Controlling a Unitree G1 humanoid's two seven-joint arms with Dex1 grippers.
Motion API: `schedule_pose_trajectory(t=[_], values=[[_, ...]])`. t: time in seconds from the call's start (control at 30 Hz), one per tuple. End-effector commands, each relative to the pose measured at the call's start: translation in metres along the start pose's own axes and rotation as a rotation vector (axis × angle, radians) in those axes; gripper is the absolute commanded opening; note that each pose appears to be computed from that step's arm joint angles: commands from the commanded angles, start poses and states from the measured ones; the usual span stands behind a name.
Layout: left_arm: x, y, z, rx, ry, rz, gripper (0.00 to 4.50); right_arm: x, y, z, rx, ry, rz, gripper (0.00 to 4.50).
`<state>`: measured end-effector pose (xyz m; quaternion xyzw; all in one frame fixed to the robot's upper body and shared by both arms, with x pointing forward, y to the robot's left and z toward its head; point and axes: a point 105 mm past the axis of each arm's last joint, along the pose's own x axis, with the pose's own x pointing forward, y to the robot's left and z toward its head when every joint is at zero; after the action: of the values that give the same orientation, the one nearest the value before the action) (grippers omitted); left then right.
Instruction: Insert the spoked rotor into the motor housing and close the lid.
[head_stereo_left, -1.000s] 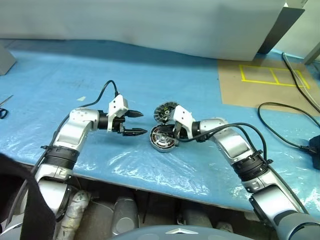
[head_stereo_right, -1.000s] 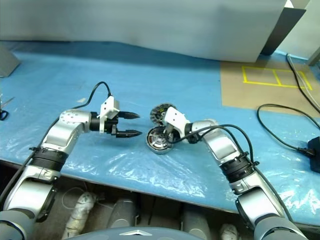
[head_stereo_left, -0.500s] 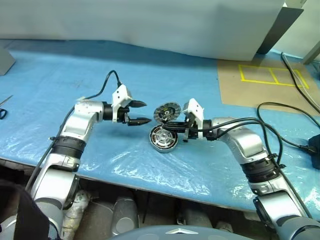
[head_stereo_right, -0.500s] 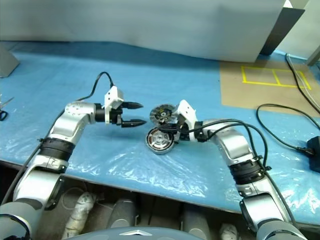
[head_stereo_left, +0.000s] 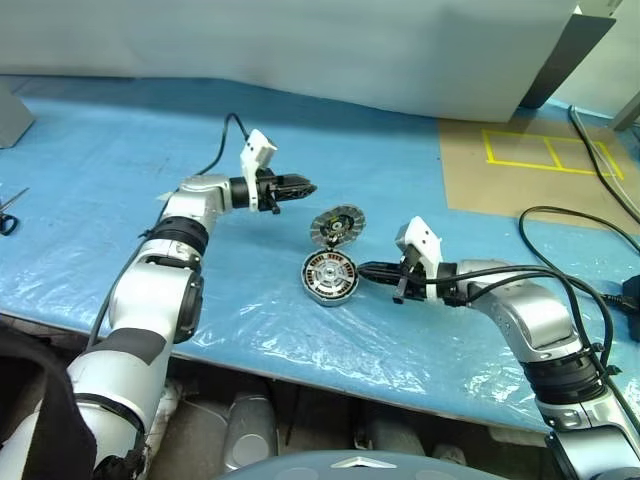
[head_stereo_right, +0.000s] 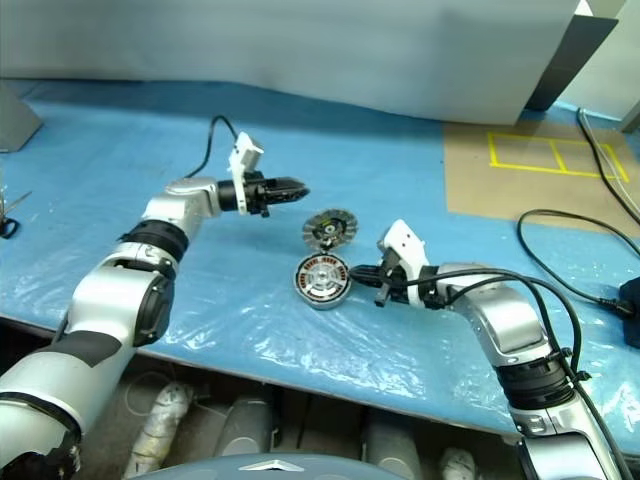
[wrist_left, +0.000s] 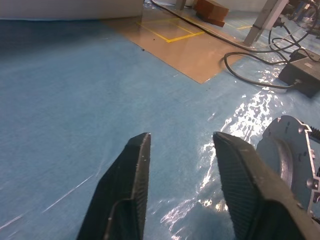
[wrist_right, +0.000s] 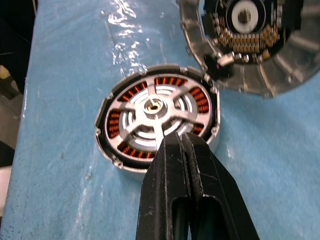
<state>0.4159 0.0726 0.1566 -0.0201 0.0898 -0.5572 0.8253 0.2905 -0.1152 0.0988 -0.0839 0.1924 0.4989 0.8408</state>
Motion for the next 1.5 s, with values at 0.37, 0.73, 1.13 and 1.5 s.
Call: schedule_pose_trajectory(t=[0.37,0.73,1.13,1.5], values=[[0.040,-0.043,0.013,0.230,0.074,-0.268,0.03,-0.019,0.008,-0.007,-0.032,0.037,-0.085,0.00],[0.037,-0.076,-0.005,0.322,0.180,-0.568,0.03,-0.018,0.007,-0.015,-0.030,0.055,-0.112,0.00],[0.019,-0.087,-0.054,0.402,0.339,-0.668,0.03,-0.017,0.004,-0.014,-0.037,0.055,-0.117,0.00],[0.009,-0.091,-0.037,0.385,0.260,-0.690,0.03,-0.021,0.003,-0.006,-0.072,0.043,-0.097,0.00]])
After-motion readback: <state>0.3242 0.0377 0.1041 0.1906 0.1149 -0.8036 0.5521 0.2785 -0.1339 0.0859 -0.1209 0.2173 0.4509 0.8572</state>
